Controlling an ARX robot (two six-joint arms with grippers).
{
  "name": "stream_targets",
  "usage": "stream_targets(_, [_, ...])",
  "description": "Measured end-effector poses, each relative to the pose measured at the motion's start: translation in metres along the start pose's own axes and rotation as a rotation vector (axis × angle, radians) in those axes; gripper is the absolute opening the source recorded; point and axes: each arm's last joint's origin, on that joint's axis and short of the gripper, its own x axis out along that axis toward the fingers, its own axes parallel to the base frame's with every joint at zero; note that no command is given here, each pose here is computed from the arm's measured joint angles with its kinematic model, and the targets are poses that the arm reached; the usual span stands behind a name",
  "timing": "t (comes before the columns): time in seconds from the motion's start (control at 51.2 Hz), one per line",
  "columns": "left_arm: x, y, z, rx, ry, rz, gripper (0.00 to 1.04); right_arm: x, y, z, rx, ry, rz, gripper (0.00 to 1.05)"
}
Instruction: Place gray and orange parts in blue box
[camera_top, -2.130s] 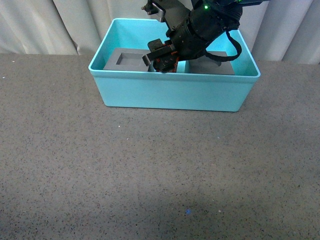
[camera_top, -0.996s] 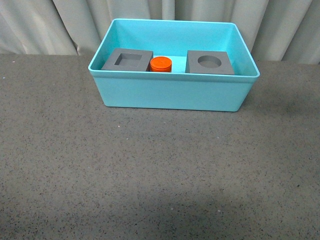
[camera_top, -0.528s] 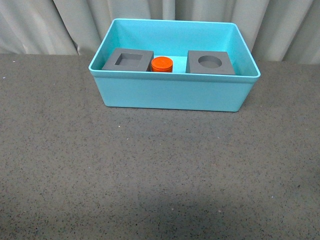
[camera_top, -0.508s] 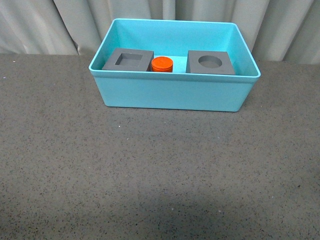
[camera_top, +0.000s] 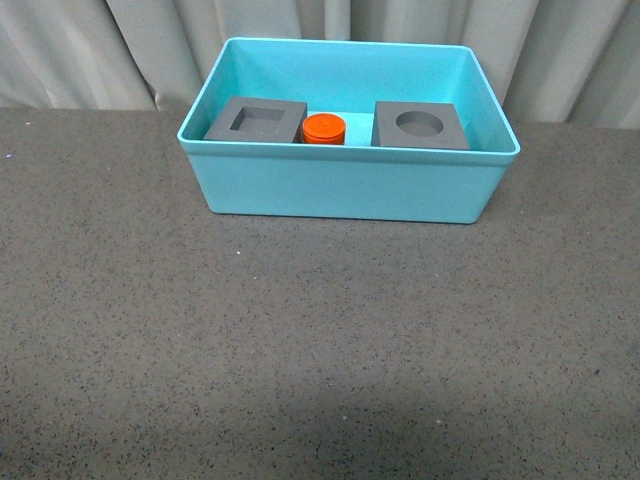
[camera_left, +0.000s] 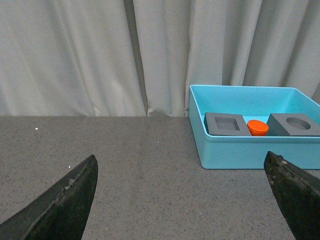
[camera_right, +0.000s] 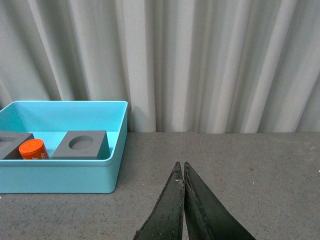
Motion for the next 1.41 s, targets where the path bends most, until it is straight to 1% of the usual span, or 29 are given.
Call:
stream_targets(0.098, [0.0,0.0,0.0,0.0,0.0,0.0,0.98,-0.003,0.0,-0.002,0.0,0.0,0.0,0.0])
stream_targets(0.176, [0.0,0.0,0.0,0.0,0.0,0.0,0.98,-0.005,0.0,-0.008,0.001,-0.007,0.0,0.0])
stream_targets(0.821, [0.0,0.0,0.0,0.0,0.0,0.0,0.98,-0.018,0.0,-0.008,0.002,-0.014,0.0,0.0])
stream_targets(0.938, [0.0,0.0,0.0,0.0,0.0,0.0,0.98,-0.026,0.0,-0.013,0.002,0.021,0.001,0.0])
stream_targets(1.016, [0.0,0.0,0.0,0.0,0.0,0.0,0.98,-0.028,0.0,-0.011,0.002,-0.011,0.001,0.0])
stream_targets(1.153, [0.0,0.0,0.0,0.0,0.0,0.0,0.98,-0.028,0.0,-0.011,0.002,-0.007,0.001,0.01])
stream_targets(1.27, [0.0,0.0,0.0,0.0,0.0,0.0,0.98,-0.029,0.0,-0.011,0.002,-0.008,0.001,0.24])
stream_targets(1.29, [0.0,0.0,0.0,0.0,0.0,0.0,0.98,-0.029,0.0,-0.011,0.002,-0.008,0.001,0.3])
stream_targets(1.309, [0.0,0.0,0.0,0.0,0.0,0.0,0.98,-0.029,0.0,-0.011,0.002,-0.008,0.001,0.33])
stream_targets(1.329, [0.0,0.0,0.0,0.0,0.0,0.0,0.98,-0.029,0.0,-0.011,0.002,-0.008,0.001,0.38])
stream_targets(1.407, [0.0,0.0,0.0,0.0,0.0,0.0,0.98,-0.029,0.0,-0.011,0.002,-0.009,0.001,0.54])
